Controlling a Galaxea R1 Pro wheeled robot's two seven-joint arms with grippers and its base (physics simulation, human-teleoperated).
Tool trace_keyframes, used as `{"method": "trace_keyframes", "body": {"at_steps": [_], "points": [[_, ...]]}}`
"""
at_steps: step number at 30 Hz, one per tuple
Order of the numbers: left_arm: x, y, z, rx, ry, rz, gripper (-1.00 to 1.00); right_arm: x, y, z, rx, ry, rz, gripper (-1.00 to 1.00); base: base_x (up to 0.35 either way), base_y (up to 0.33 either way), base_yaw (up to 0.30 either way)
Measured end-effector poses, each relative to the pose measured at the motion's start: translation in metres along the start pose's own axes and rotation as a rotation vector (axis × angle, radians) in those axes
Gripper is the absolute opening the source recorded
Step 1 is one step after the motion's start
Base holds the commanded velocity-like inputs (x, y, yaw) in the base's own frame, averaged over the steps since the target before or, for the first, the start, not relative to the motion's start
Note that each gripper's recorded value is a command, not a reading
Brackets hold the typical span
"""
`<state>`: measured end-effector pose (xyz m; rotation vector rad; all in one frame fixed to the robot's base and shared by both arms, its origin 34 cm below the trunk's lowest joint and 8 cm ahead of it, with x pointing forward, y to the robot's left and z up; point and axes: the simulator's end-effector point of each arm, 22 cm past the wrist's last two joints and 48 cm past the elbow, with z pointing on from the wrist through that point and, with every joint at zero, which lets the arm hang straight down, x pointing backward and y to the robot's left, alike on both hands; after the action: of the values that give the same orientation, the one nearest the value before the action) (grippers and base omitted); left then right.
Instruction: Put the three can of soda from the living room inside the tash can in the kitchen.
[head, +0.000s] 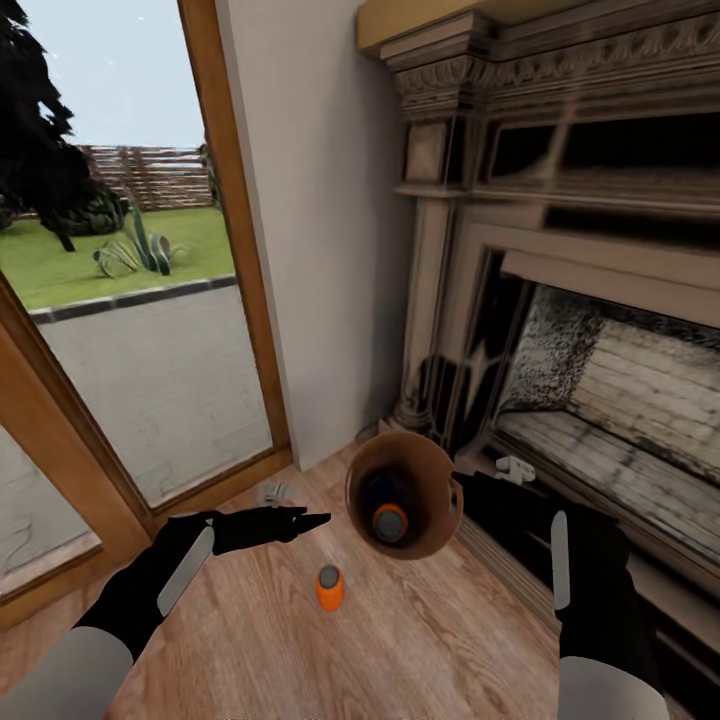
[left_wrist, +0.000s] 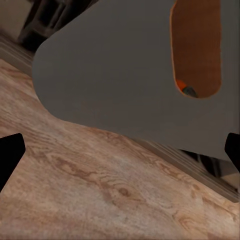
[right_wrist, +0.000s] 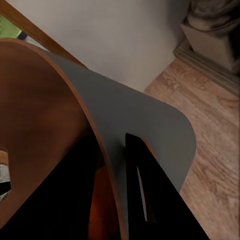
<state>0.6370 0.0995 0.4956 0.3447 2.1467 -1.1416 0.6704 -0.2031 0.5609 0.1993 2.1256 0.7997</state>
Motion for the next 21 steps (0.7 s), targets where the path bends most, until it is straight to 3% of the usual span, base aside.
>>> {"method": "trace_keyframes", "body": {"at_steps": [11, 21], "points": [[0.0012, 0.0012, 0.001, 0.001, 0.0, -0.002, 1.0, 0.0005, -0.0008, 0.0009, -0.003, -0.001, 0.003, -1.0, 0.01, 0.0, 0.0], [0.0048, 0.0022, 0.002, -0.001, 0.009, -0.006, 1.0, -0.0051, 0.0002, -0.0022, 0.001, -0.014, -0.009, -1.0, 0.295, 0.0, 0.0]]}}
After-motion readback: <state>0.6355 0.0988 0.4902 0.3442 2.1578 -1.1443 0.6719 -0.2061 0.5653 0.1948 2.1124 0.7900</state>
